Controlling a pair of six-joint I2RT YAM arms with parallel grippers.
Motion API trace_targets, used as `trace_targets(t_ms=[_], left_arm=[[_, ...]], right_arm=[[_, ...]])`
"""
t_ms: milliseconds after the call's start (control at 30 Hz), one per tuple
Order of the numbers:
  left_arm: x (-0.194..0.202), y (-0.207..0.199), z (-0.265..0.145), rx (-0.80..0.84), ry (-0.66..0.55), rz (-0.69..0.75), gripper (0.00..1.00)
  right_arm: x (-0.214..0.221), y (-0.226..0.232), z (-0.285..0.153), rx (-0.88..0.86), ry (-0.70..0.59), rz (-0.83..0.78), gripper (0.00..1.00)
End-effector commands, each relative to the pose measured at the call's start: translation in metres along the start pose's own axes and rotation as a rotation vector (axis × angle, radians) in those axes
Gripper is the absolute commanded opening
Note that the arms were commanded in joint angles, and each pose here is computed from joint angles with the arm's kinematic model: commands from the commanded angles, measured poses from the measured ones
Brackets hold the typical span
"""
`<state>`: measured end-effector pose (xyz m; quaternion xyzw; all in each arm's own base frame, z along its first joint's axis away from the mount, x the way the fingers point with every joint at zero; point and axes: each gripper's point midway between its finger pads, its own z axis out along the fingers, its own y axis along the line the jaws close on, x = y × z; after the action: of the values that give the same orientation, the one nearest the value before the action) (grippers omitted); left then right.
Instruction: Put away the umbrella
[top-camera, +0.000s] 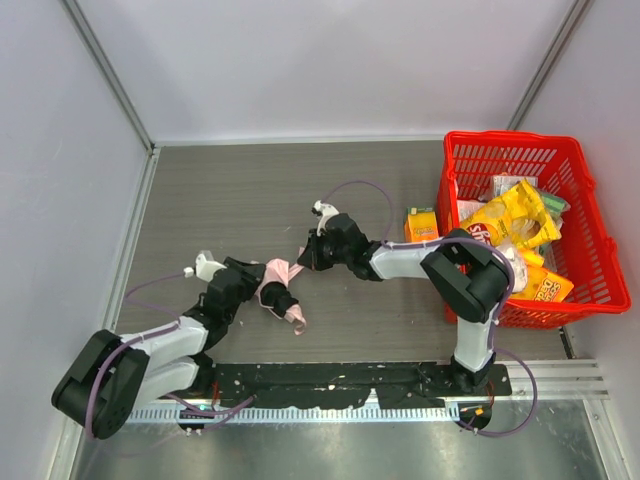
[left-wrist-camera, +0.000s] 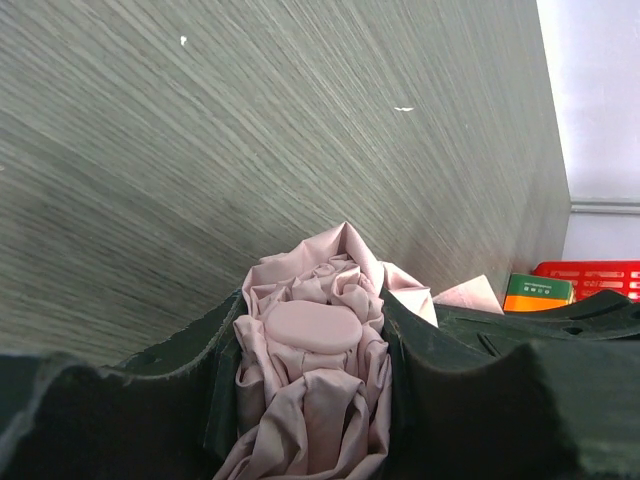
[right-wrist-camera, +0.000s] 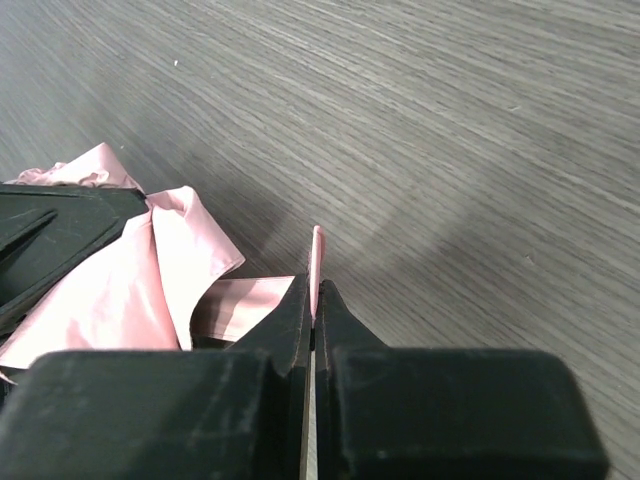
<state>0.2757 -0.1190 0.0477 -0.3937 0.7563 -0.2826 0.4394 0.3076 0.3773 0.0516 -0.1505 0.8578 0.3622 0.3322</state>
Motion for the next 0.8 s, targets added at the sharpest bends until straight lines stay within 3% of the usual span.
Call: trace_targets(t_ms=[0,167,500,733,767], left_arm=[[-0.01,0.025,0.005,-0.079,-0.063,0.109,0.0],[-0.011,0.045,0.005,-0.221,-0.068,0.085,0.0],[0.0,0.07,0.011,-0.328,-0.05,0.075,0.0],[-0.001,0.07,0.01,-0.336,-0.054,0.083,0.0],[-0.001,0.07,0.01,-0.334,-0.055,0.081,0.0]], right_arm=[[-0.047,-0.049,0.002,0.168,-0.14,-0.021,0.01],[-0.041,-0.057,0.005,0.192,-0.12,-0.007,0.05],[-0.034,-0.067,0.013,0.194,-0.094,0.018,0.12],[-0.049,-0.07,-0.002,0.26,-0.062,-0.024,0.34],[-0.056,-0.066,-0.008,0.261,-0.065,-0.052,0.42]])
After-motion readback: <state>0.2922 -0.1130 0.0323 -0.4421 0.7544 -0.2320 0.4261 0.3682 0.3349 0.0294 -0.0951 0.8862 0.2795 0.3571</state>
